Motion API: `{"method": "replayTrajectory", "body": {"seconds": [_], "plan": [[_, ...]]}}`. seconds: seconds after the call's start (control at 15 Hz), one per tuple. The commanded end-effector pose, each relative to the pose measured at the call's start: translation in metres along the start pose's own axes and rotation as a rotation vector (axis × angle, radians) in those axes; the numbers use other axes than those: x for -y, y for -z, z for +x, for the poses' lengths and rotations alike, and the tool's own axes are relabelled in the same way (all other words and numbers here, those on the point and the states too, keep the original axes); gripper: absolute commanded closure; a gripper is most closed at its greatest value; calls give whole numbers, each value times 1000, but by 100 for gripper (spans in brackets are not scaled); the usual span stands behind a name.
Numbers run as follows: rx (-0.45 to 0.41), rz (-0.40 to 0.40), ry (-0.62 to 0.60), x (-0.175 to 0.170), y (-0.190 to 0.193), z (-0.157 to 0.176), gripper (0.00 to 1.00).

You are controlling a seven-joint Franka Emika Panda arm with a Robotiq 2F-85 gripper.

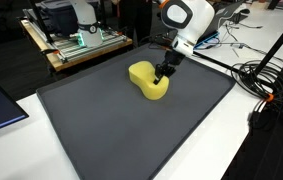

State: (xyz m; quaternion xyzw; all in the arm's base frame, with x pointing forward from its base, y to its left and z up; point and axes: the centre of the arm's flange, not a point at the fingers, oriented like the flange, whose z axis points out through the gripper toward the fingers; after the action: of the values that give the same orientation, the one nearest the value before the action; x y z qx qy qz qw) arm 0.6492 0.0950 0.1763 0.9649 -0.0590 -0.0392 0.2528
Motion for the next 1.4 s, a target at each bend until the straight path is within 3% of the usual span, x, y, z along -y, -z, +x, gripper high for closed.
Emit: {"method": "replayTrajectory", "body": {"seconds": [0.0, 0.6, 1.33], "plan": [[44, 30, 2, -7, 26, -9, 95], [88, 4, 4, -16, 66, -27, 95], [125, -1, 38, -19, 28, -31, 95]]}}
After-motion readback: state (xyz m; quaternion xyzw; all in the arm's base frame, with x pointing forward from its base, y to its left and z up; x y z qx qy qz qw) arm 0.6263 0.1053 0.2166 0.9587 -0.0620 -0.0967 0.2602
